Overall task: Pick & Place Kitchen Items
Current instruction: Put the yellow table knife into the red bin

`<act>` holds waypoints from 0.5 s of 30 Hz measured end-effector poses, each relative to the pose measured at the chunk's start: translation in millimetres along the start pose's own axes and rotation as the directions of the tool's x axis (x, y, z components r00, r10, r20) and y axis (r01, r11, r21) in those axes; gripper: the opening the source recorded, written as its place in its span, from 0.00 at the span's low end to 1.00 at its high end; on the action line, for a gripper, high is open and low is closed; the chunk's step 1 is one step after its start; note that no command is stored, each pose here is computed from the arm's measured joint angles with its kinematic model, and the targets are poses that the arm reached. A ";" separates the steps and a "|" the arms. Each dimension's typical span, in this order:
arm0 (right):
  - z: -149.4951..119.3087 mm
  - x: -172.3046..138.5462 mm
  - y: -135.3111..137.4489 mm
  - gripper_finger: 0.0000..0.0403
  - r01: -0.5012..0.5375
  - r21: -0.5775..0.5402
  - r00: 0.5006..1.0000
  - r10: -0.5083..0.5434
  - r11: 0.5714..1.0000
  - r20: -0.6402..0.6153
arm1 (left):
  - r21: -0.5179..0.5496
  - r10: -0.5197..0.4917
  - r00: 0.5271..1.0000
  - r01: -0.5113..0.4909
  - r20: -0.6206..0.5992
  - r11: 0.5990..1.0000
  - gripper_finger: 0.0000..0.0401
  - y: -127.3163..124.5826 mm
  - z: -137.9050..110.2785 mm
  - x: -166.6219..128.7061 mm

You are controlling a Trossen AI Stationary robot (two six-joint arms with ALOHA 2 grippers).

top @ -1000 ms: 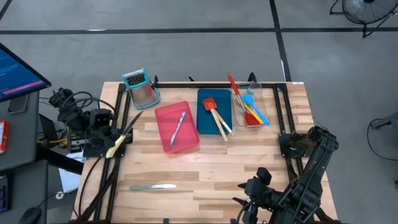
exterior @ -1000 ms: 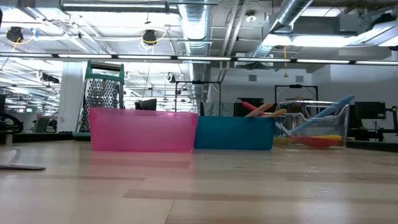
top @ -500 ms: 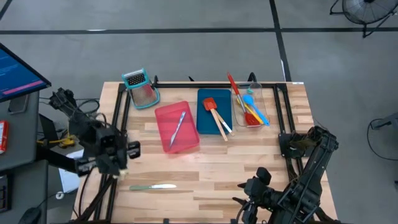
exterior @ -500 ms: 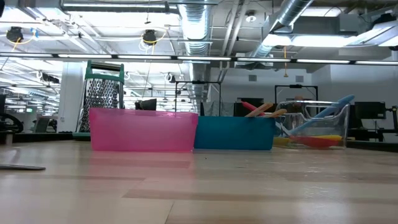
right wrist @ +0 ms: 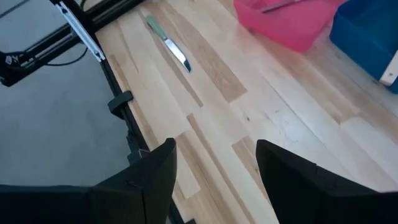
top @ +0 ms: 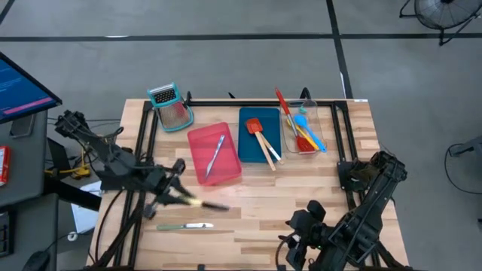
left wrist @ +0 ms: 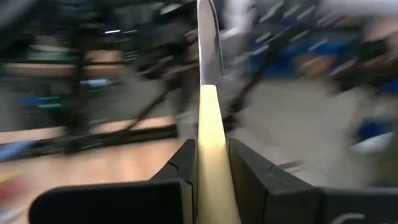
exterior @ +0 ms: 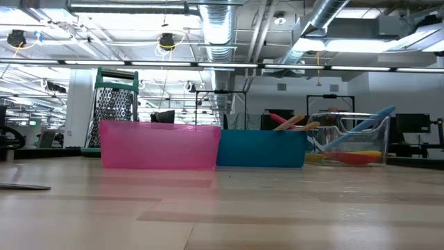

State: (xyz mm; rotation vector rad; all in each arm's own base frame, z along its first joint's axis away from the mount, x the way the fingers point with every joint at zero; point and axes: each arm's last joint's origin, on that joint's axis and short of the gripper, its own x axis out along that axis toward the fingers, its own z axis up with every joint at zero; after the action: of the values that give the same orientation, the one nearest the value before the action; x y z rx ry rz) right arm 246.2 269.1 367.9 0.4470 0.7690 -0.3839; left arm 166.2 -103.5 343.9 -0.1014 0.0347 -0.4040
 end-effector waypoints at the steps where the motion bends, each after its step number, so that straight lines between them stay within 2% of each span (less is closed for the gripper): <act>1: 1.2 1.1 0.0 0.54 -0.001 0.006 1.000 0.001 1.000 -0.008 | 0.045 0.064 0.998 -0.063 -0.022 0.997 0.12 3.9 -2.5 0.5; 3: 3.4 2.7 0.4 0.54 -0.005 0.018 1.000 0.006 1.000 -0.006 | 0.131 0.213 0.977 -0.206 -0.034 0.970 0.12 11.4 -4.6 0.2; 4: 4.6 3.5 0.6 0.54 -0.008 0.025 1.000 0.008 1.000 -0.004 | 0.175 0.294 0.955 -0.285 -0.027 0.942 0.12 15.0 -4.5 -0.3; 6: 7.2 5.4 0.2 0.54 -0.006 0.035 1.000 0.006 0.999 -0.001 | 0.258 0.454 0.891 -0.437 -0.006 0.862 0.12 21.4 -3.8 -1.9; 9: 9.7 7.3 -0.5 0.54 -0.001 0.059 1.000 0.000 0.998 0.002 | 0.364 0.668 0.743 -0.631 0.030 0.685 0.12 31.0 -2.2 -5.8; 11: 11.8 8.9 -1.1 0.54 0.004 0.070 1.000 -0.004 0.998 0.004 | 0.415 0.775 0.631 -0.718 0.050 0.558 0.12 37.0 -1.0 -8.7; 13: 13.9 10.5 -1.8 0.54 0.009 0.076 1.000 -0.009 0.997 0.005 | 0.434 0.848 0.526 -0.782 0.072 0.448 0.12 42.6 1.4 -11.4; 15: 16.2 12.2 -2.6 0.54 0.013 0.082 1.000 -0.014 0.997 0.007 | 0.448 0.891 0.445 -0.817 0.090 0.362 0.12 47.0 4.1 -13.7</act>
State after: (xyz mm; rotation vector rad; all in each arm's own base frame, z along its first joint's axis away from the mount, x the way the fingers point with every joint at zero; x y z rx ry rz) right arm 262.2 256.6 368.6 0.5168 0.7509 -0.4308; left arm 172.2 -54.8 343.2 0.4104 0.1617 0.6917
